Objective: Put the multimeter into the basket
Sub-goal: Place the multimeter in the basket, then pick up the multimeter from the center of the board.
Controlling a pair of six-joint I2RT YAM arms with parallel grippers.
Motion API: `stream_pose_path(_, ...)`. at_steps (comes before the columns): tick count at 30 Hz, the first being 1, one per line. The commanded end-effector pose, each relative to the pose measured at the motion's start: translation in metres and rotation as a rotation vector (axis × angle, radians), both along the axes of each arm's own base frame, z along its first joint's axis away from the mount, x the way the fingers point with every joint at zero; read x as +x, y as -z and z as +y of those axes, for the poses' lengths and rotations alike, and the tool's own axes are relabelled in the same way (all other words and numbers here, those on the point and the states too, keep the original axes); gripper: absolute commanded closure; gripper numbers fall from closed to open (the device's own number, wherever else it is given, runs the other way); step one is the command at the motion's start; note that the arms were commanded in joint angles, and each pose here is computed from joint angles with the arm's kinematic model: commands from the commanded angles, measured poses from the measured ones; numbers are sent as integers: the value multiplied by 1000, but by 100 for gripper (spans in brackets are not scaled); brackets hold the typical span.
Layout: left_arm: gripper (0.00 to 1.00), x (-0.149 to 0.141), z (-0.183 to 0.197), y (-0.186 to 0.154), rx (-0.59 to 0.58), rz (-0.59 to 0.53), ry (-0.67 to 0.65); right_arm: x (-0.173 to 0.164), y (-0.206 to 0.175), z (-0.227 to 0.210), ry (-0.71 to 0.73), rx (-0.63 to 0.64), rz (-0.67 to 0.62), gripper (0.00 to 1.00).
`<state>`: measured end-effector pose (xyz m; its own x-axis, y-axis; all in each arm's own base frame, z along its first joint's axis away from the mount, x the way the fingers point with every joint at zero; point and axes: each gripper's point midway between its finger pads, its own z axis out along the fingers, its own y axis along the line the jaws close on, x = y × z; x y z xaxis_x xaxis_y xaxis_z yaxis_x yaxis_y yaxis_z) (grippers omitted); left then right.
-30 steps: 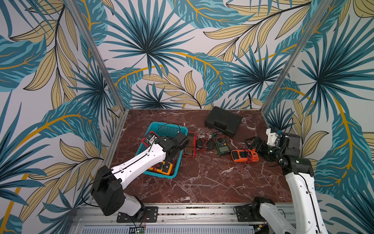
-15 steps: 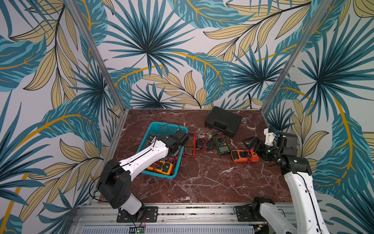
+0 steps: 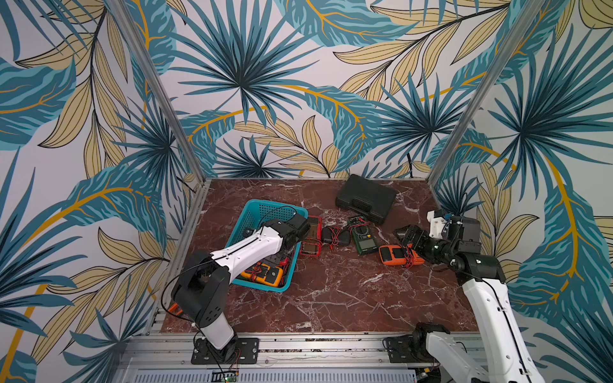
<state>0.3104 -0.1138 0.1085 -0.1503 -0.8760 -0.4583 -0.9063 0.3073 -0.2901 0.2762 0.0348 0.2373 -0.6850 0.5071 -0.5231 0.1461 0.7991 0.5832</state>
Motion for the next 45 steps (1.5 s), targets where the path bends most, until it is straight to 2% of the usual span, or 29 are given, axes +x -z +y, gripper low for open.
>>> stream_pose_path(1,35,0,6,-3,0,-26,-44,3,4,-1,18,-12,-5,1)
stream_pose_path(2,28,-1,6,-1,-7,-25,-46,4,2,-2,23,-15,-10,1)
stream_pose_path(5,14,-1,6,5,-20,-27,-53,3,-1,-2,30,-24,-18,1)
stream_pose_path(9,0,-1,8,7,-25,-28,-61,2,-4,-4,36,-36,-23,1)
stream_pose_path(19,0,-1,5,-7,-51,-38,-30,2,-7,-7,52,-54,-28,1)
stream_pose_path(30,0,-6,10,-65,-132,-200,38,4,5,-7,48,-62,25,2)
stream_pose_path(33,0,4,2,-81,-150,-273,135,7,16,-4,23,-52,68,4)
stream_pose_path(38,0,33,-40,-115,-130,-428,477,10,34,-1,-5,-65,128,5)
stream_pose_path(45,0,35,-105,-140,80,-449,879,14,75,-26,40,-208,295,6)
